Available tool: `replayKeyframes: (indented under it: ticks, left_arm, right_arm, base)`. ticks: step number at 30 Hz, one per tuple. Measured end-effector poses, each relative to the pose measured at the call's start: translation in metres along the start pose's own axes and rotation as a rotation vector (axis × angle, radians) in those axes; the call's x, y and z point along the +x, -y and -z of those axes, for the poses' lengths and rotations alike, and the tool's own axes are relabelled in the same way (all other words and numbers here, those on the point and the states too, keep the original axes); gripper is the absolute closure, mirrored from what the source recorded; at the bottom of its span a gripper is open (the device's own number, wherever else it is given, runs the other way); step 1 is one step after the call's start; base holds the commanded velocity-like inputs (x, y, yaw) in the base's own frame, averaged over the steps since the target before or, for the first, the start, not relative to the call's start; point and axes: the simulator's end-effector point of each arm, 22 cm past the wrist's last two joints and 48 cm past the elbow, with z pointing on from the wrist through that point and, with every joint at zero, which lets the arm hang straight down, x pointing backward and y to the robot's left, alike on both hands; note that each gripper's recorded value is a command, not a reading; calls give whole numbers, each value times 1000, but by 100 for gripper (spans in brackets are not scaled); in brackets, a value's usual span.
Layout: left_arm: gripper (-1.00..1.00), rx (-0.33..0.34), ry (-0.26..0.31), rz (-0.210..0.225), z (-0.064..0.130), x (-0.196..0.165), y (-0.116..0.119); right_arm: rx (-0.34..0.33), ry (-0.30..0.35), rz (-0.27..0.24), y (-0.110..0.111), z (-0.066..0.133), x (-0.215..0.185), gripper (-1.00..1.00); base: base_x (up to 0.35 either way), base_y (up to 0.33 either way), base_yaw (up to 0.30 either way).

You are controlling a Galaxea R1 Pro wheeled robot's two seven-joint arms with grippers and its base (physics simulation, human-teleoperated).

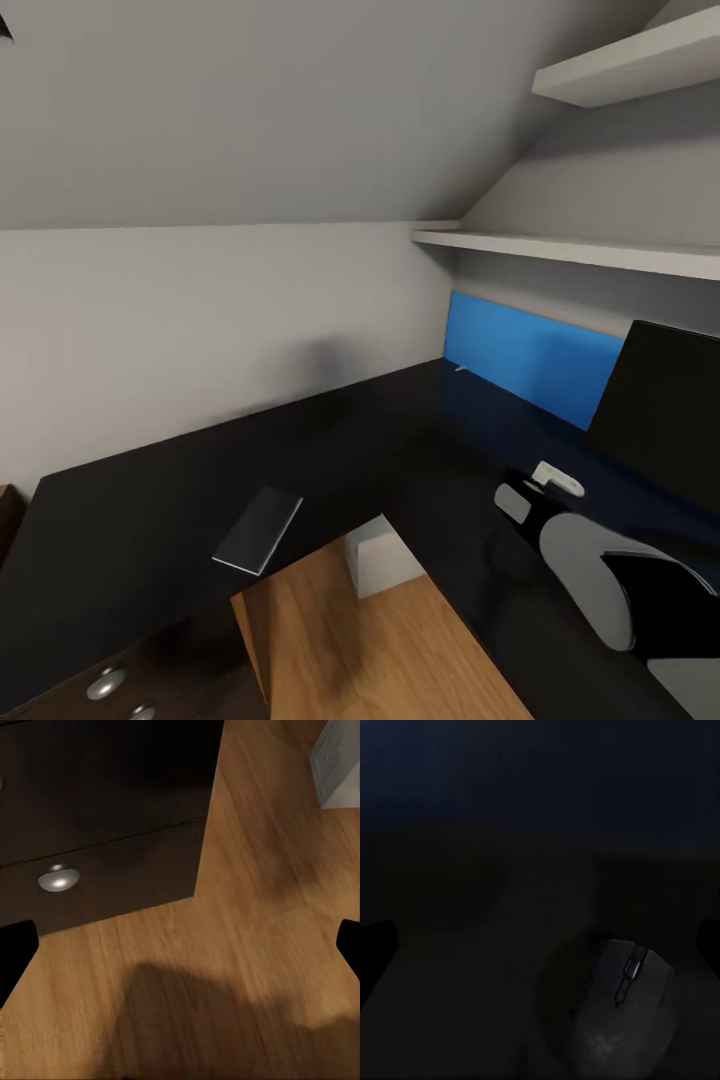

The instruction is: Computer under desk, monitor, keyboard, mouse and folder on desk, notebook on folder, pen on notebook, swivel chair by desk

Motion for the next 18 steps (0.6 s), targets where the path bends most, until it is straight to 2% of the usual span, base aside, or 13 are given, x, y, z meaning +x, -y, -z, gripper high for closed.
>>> replayKeyframes:
  ticks: [4,6,8,11,13,14,16,18]
  left_arm:
    - [-100,-2,-19,-4,1,10,1]
    - [-100,-2,-21,-4,1,11,1]
    - [-100,-1,-22,-4,1,12,2]
    - [-100,-1,-23,-4,1,12,2]
    - [-100,-1,-23,-4,1,12,2]
    - [-100,-1,-23,-4,1,12,2]
    - [-100,-1,-23,-4,1,12,2]
    - [-100,0,-22,-4,1,12,2]
  right_arm:
    - [-53,102,20,-28,14,-9,-100]
    - [-82,161,52,-38,22,-8,-100]
    - [-119,213,118,-46,31,2,-100]
    - [-173,245,195,-64,44,18,-100]
    - [-195,247,215,-74,51,26,-100]
    - [-244,234,250,-94,68,51,-100]
    - [-273,224,272,-103,79,69,-100]
    - [-324,214,325,-116,95,97,-100]
  base:
    - [0,0,0]
    - [0,0,0]
    - [0,0,0]
    - [0,0,0]
    - [0,0,0]
    - [0,0,0]
    - [0,0,0]
    - [0,0,0]
